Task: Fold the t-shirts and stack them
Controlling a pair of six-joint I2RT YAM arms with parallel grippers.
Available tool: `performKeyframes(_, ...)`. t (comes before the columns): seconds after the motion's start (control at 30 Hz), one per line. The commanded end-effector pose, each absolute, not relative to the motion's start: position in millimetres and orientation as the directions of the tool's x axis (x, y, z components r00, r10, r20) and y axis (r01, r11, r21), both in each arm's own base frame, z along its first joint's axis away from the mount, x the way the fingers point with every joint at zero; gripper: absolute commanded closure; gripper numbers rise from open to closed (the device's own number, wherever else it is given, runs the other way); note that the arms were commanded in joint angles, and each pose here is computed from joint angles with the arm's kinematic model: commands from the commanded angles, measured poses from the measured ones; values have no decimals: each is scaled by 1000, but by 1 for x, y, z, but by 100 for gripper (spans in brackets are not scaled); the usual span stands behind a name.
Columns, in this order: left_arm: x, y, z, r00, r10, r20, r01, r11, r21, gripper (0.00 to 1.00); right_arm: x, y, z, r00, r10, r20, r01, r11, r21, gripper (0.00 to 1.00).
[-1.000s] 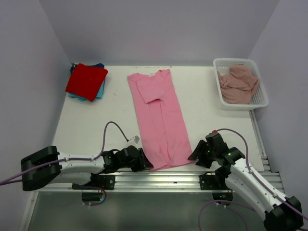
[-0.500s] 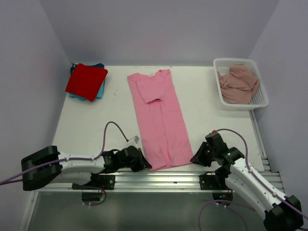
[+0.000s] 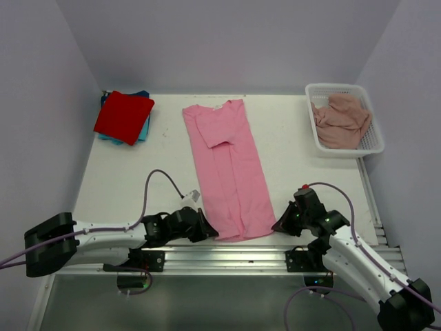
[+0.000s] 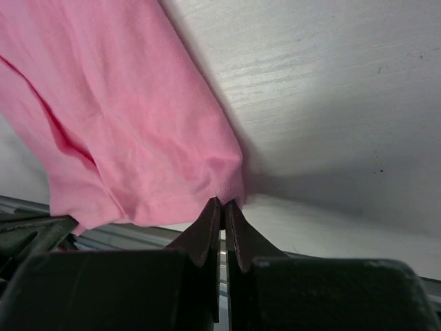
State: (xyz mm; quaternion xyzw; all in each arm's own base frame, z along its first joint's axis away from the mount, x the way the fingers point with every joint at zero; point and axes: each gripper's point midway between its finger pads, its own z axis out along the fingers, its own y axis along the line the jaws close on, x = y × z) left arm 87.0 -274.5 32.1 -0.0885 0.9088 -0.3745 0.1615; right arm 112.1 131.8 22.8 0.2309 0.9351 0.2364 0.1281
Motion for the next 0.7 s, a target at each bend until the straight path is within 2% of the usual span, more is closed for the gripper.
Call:
performKeyframes(0.0, 111, -285, 66, -881, -303, -363, 60, 689, -723, 100, 133, 147, 54, -866, 461, -192, 274, 760, 589, 100)
performKeyframes(0.23, 128, -278, 79, -834, -304, -461, 92, 747, -659, 100, 160, 156, 82, -873, 390, -292, 159, 794, 587, 100)
performKeyframes(0.47, 147, -232, 65, -763, -311, -566, 30, 859, -511, 100, 200, 171, 99, -860, 371, -351, 107, 803, 586, 100)
performKeyframes(0.67, 191, -214, 84, -670, -304, -677, 70, 882, -466, 100, 233, 181, 113, -845, 345, -410, 63, 824, 563, 100)
